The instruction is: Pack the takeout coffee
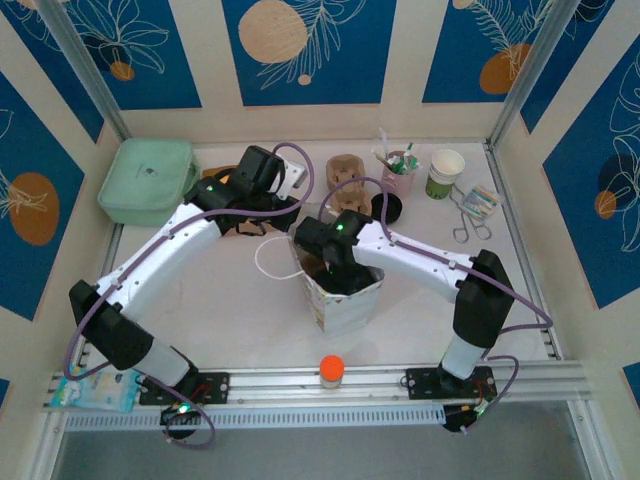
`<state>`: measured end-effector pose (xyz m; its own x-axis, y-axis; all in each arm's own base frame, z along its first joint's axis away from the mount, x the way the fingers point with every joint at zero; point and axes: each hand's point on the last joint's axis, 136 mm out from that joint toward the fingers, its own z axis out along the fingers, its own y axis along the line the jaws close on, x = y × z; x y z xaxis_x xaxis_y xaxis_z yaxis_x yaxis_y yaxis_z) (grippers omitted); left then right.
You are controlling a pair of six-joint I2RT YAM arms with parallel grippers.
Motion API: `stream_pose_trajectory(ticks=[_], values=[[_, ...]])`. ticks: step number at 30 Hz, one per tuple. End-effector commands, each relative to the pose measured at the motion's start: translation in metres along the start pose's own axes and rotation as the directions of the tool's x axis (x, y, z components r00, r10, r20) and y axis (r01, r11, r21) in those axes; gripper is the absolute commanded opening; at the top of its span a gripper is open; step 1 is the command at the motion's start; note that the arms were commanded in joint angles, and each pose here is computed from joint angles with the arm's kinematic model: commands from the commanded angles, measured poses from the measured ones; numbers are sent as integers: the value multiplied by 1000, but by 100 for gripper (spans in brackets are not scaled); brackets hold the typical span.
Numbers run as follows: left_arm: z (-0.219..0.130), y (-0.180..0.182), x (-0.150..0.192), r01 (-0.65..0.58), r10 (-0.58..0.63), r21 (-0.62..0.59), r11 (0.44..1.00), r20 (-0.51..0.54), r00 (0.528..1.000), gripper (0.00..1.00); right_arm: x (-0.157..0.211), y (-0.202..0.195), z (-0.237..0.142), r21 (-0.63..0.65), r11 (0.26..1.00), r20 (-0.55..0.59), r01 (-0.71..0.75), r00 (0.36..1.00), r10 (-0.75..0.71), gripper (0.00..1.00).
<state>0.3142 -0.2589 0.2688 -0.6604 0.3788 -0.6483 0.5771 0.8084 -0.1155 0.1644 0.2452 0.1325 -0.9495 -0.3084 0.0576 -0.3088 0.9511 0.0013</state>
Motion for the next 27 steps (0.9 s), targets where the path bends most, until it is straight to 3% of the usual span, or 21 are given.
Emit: stream_pose_trajectory(ticks=[1,27], values=[[-19,1,-15,-5,6,-22,1000,60,998,8,6,-3,-3,21,1000,-30,-10,999,11,16],[-20,1,-13,-9,11,-21,1000,56,998,8,-11,-21,12,46,998,14,-37,999,37,12]])
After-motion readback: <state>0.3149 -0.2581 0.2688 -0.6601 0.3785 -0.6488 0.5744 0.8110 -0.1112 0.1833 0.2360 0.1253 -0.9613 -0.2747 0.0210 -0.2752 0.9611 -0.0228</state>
